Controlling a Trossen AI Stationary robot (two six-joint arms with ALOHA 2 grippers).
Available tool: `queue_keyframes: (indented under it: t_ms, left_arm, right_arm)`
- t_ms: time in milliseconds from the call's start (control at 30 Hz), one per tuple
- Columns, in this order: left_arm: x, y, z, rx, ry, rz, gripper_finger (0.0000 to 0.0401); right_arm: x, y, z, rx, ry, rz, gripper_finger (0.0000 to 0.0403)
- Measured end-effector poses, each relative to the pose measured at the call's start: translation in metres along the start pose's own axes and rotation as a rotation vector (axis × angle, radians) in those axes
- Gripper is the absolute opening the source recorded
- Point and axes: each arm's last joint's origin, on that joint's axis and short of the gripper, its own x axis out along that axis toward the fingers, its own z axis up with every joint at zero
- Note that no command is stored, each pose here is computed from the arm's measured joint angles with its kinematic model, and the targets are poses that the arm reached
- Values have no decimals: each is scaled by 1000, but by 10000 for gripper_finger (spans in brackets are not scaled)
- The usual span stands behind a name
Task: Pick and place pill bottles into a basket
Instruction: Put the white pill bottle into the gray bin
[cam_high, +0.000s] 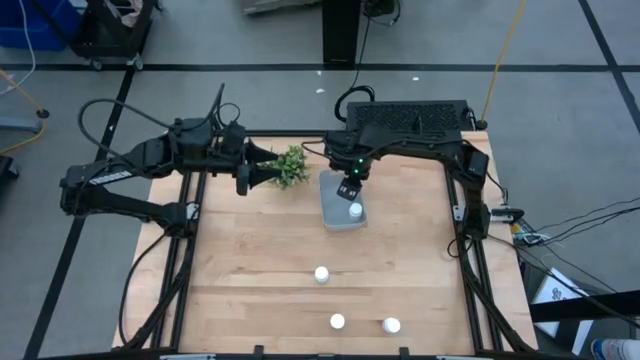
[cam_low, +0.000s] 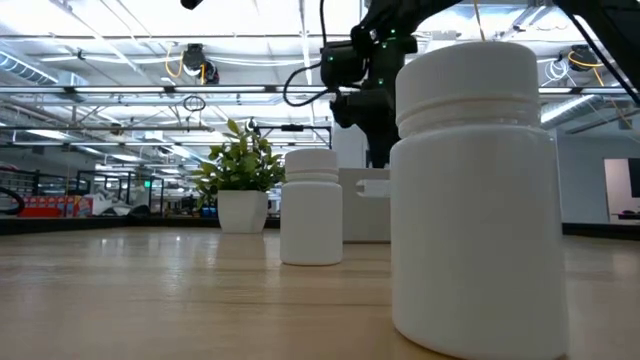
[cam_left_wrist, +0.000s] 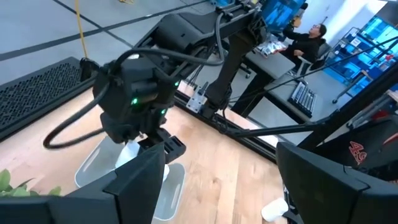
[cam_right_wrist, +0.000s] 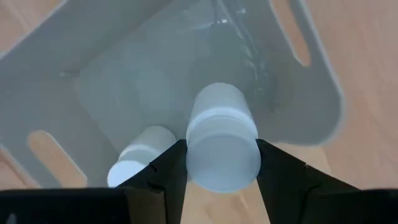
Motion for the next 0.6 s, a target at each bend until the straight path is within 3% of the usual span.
queue_keyframes:
  t_ms: [600]
  left_arm:
    - [0, 1, -1, 24, 14, 8, 310]
  right_arm:
    - [23, 18, 4, -174, 57, -9, 150]
